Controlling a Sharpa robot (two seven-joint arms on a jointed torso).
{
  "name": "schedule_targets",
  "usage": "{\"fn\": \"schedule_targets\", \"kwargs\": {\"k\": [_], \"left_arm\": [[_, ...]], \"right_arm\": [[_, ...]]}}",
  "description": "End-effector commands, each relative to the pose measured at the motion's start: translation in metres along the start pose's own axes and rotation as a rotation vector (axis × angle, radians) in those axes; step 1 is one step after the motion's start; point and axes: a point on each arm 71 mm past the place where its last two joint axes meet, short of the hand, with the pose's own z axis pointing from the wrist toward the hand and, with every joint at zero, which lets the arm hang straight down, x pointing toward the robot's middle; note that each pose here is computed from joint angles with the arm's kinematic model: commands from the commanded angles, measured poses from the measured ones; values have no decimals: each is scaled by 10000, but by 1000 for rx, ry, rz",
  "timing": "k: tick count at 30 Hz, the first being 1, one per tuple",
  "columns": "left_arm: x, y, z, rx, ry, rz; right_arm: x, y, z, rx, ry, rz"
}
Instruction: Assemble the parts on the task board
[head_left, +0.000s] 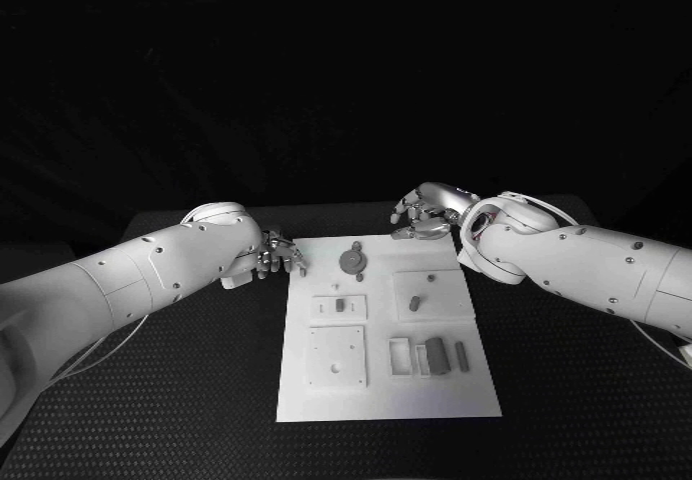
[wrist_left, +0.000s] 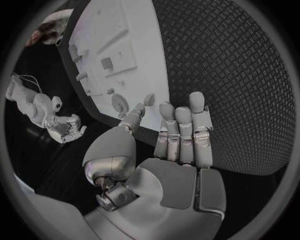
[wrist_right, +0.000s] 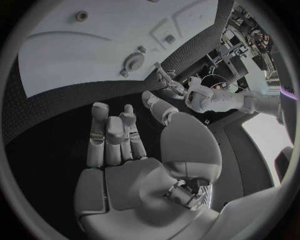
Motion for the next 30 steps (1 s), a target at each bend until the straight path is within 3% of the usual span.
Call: {"fn": "schedule_targets", "kwargs": {"k": [1,18,30], "left_arm": [[18,-43,0,25,6,6],[59,-117,21,41,13,-23],[95,-98,49,31,12,-21]], "right_arm": [[7,14,3,-12,5,0],[11,21,7,-12,6,1],[8,14,3,-10,6,1]]}}
